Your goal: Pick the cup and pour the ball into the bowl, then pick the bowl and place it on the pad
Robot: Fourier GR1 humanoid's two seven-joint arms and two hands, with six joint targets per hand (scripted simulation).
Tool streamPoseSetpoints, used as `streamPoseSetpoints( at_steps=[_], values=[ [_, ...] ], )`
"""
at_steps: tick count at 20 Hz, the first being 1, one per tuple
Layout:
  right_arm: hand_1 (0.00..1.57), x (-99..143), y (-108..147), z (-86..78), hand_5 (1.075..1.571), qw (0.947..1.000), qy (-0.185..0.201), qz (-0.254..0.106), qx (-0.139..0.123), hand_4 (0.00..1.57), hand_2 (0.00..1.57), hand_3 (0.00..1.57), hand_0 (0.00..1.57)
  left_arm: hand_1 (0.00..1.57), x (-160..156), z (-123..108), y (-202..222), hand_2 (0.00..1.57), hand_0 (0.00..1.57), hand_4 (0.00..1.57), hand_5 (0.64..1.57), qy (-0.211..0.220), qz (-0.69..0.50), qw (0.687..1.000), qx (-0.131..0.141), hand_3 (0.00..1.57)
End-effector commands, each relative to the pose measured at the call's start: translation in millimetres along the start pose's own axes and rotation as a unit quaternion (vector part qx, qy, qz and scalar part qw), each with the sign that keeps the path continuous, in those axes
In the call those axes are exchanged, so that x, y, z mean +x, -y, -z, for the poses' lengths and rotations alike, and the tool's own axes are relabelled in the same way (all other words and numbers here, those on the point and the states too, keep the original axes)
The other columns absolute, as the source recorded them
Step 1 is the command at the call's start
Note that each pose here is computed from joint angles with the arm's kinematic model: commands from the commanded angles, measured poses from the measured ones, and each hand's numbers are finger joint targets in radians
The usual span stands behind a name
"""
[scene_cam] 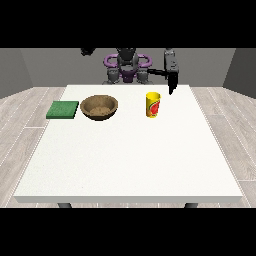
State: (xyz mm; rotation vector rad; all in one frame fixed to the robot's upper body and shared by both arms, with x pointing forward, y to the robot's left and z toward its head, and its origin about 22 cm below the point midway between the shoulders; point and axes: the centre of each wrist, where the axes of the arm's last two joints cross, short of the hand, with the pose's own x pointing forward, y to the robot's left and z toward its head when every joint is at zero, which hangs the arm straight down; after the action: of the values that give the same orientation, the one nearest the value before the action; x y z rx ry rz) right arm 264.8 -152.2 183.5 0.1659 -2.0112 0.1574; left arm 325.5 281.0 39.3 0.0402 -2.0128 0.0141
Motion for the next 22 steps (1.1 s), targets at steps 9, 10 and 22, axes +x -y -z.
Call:
streamPoseSetpoints(
  at_steps=[9,10,22],
  values=[
    [0.0,11.9,19.9,-9.1,1.566,0.9997,-0.024,0.0,-0.004,0.0,0.0,0.0,0.0,0.0,-64.5,-5.6,-3.8,0.0,0.0,0.0,1.439,-0.037,-0.001,0.999,0.012,0.0],
    [0.0,10.3,43.3,-18.2,1.567,1.0,0.008,0.005,0.001,0.0,0.0,0.0,0.0,0.0,-69.5,-21.5,-6.9,0.0,0.0,0.0,1.432,-0.019,0.003,0.999,0.037,0.0],
    [0.0,23.4,91.5,-25.8,1.566,0.9992,0.038,-0.013,-0.007,0.0,0.0,0.0,0.0,0.0,-91.1,-14.9,-1.3,0.0,0.0,0.0,1.426,-0.015,0.003,0.999,0.04,0.0]
  ],
)
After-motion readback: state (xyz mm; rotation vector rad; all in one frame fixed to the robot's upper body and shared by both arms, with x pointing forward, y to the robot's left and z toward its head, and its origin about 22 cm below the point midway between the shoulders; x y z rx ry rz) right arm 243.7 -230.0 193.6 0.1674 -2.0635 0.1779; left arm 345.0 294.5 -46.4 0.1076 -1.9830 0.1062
